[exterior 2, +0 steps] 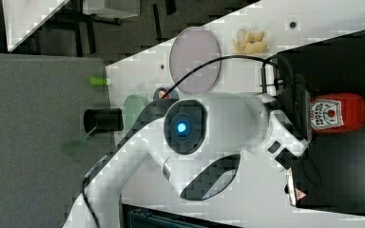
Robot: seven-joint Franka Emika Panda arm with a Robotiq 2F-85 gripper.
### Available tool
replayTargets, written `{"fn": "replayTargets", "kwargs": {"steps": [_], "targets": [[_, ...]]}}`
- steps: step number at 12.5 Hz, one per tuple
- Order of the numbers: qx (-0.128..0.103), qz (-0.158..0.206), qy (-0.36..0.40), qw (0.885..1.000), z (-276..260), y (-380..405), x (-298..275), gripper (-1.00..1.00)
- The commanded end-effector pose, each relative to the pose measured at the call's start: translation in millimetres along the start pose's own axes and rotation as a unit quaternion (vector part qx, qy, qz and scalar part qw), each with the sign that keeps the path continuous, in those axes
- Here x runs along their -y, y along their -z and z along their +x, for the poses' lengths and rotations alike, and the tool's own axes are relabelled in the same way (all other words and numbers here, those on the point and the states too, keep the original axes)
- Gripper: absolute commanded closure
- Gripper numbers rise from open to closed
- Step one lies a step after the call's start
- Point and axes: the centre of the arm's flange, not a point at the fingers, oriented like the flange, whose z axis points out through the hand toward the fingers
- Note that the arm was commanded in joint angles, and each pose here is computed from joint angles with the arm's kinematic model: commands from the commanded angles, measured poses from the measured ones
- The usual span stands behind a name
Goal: Pick Ketchup from oven and place it on table.
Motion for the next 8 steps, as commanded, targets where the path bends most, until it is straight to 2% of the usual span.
{"fn": "replayTargets", "kwargs": {"steps": [1,2,4,5,8], "targets": [[-0.024,0.029,-0.009,0.999,12.2,18.6,-0.8,-1.0],[-0.023,0.028,-0.009,0.999,12.6,17.4,-1.5,-0.92],[-0.022,0.025,-0.01,0.999,13.0,15.3,-2.4,-0.44],[-0.023,0.026,-0.01,0.999,13.3,16.7,-2.1,-0.27],[-0.025,0.03,-0.013,0.999,16.9,22.1,-3.6,-0.27]]}}
